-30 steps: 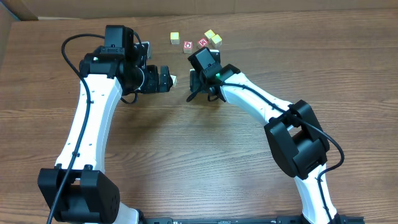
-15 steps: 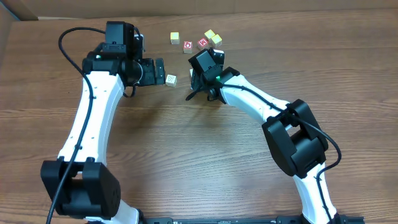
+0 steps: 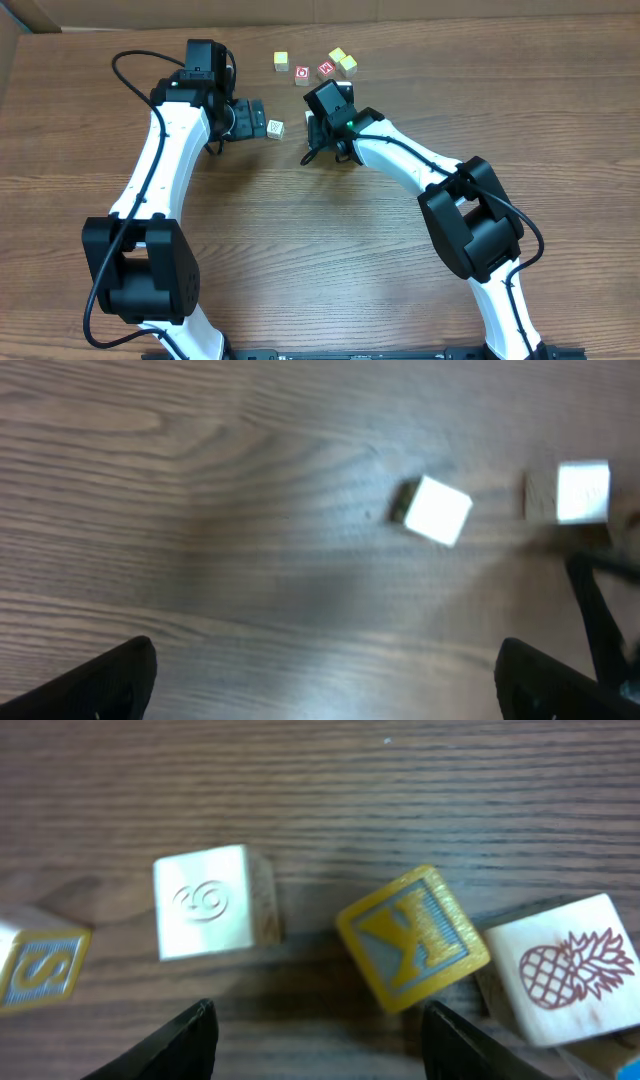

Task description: Flip 5 blocks

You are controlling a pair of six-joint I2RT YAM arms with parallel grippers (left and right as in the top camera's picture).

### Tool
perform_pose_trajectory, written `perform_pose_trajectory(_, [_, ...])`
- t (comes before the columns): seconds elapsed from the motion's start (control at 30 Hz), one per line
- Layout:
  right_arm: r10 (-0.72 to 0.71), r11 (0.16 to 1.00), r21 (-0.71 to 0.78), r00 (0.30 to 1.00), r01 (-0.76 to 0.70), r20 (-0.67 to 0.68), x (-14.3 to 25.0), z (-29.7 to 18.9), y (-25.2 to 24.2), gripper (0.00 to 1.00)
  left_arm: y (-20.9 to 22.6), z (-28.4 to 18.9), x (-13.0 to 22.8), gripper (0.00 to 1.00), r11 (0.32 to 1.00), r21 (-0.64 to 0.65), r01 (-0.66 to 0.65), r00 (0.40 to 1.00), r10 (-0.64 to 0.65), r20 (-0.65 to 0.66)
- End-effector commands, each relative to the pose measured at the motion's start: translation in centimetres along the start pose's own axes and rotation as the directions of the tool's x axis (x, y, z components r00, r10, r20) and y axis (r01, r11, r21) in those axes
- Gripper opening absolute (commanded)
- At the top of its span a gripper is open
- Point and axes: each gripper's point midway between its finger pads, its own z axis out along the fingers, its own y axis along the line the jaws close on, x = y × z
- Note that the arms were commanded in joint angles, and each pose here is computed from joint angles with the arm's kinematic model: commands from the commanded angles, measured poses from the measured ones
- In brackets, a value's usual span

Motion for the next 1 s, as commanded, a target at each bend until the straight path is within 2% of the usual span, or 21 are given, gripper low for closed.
perform_pose_trajectory(0.0, [-0.080,0.992,-0.091,0.987,0.093,0.136,-5.8,-5.7,2.3,0.71,1.7,-0.2,-1.8,1.00,0.983,-0.027,0.182,0.982,-0.181,0.059])
perform_pose_trajectory(0.17, [-0.180,0.979,-0.069,0.975,0.190,0.129,-5.3,-4.7,2.0,0.73,2.2,-0.2,-2.4,1.00,0.981,-0.024,0.193,0.978,-0.191,0.079])
perform_pose_trajectory(0.3, [-0.212,0.974,-0.052,0.971,0.219,0.107,-4.5,-2.3,1.3,0.73,2.1,-0.2,-2.4,1.00,0.981,-0.023,0.192,0.979,-0.190,0.079])
perform_pose_trajectory(0.37, [-0.215,0.973,-0.063,0.971,0.222,0.104,-4.2,-1.3,1.4,0.77,2.1,-0.2,-2.4,1.00,0.981,-0.024,0.192,0.979,-0.190,0.079])
perform_pose_trajectory(0.53, [-0.232,0.937,-0.248,0.969,0.245,0.082,-2.8,0.0,4.4,0.77,2.1,-0.2,-2.4,1.00,0.981,-0.024,0.192,0.979,-0.190,0.078])
perform_pose_trajectory(0.8, [-0.202,0.949,-0.230,0.976,0.217,0.084,-2.1,1.8,4.7,0.73,2.1,-0.2,-2.4,1.00,0.981,-0.024,0.192,0.979,-0.190,0.078])
perform_pose_trajectory(0.9, [-0.201,0.953,-0.215,0.976,0.215,0.083,-2.0,2.3,4.4,0.66,2.1,-0.2,-2.4,1.00,0.981,-0.024,0.192,0.979,-0.190,0.078])
perform_pose_trajectory(0.97, [-0.200,0.956,-0.199,0.976,0.214,0.088,-2.1,2.4,4.1,0.58,2.1,-0.2,-2.4,1.00,0.981,-0.024,0.192,0.979,-0.190,0.078])
